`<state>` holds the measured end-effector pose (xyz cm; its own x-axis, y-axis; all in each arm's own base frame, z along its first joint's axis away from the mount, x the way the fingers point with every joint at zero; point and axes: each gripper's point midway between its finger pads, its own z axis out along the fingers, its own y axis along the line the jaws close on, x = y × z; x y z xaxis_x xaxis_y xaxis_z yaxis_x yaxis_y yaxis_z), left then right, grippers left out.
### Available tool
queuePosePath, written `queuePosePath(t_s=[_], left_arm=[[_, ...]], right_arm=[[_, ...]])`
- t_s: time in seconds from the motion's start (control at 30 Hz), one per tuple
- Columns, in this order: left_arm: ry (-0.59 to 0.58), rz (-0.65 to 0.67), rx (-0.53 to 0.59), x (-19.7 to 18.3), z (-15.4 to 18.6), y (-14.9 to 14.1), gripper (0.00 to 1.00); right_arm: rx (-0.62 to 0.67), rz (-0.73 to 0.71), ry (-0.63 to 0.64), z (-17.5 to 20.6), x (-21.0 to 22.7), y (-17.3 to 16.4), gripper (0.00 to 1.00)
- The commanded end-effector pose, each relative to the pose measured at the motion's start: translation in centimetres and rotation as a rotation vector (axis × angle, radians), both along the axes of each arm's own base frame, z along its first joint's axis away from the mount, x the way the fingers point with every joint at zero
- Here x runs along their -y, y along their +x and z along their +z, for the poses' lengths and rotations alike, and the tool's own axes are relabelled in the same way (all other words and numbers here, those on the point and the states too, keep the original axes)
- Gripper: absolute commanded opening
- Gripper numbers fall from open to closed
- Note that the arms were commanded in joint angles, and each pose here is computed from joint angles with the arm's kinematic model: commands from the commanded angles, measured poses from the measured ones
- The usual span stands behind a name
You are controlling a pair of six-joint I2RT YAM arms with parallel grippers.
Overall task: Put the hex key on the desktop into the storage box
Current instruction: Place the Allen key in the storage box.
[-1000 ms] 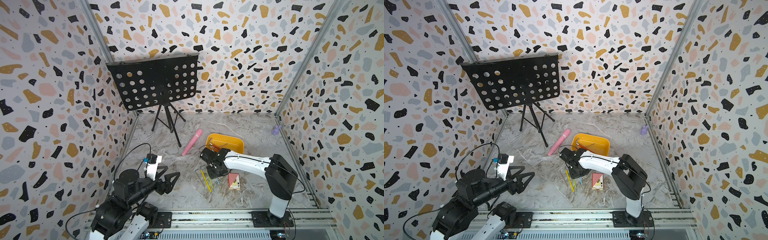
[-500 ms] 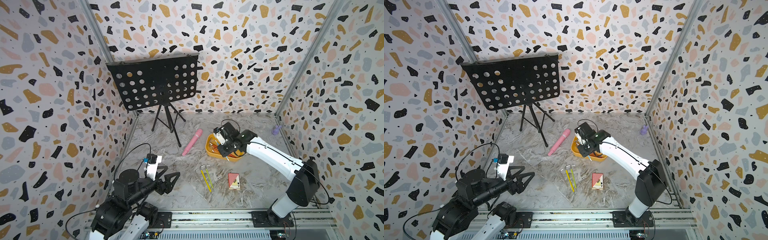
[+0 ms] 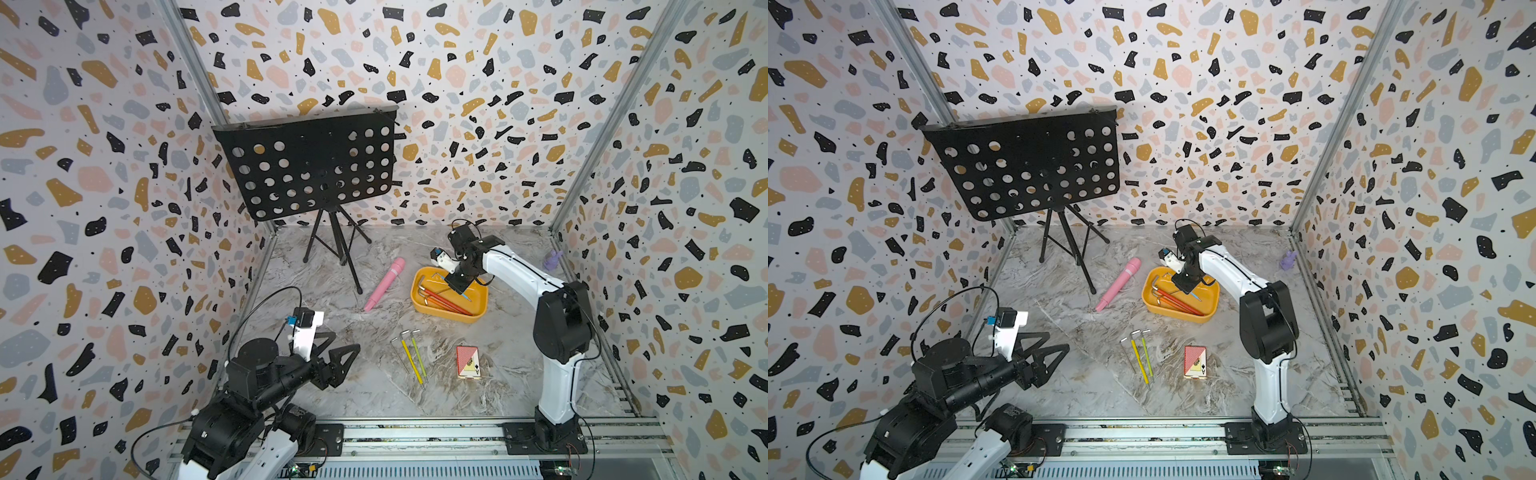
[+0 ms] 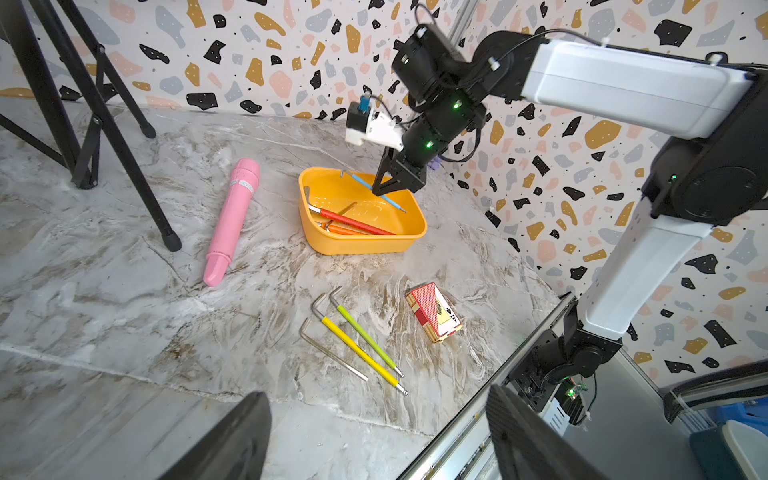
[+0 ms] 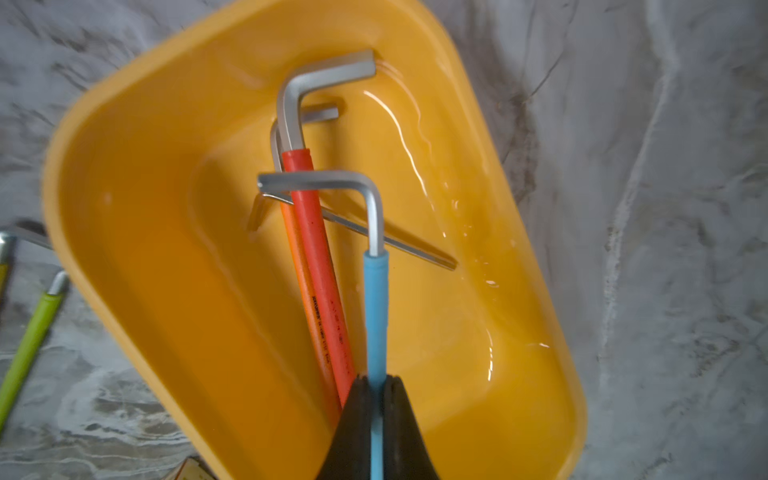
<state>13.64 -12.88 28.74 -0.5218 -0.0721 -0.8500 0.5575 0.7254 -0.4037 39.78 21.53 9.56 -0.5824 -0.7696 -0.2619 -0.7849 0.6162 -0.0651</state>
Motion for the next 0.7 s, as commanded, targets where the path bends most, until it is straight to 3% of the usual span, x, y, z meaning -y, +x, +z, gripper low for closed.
queuePosePath(t_s=[0.0, 0.3, 0.67], left_arm=[[-0.014, 0.009, 0.035, 0.0, 0.6, 0.4, 0.86], [-0.013, 0.008, 0.03, 0.1, 0.5, 0.4, 0.86], [-0.012, 0.011, 0.032, 0.0, 0.5, 0.5, 0.86]], right_arm=[[-0.034, 0.036, -0.067, 0.1, 0.9, -0.4, 0.0], [-0.057, 0.001, -0.148, -2.7, 1.7, 0.5, 0.0], [-0.032, -0.056, -0.144, -2.7, 1.8, 1.3, 0.26]])
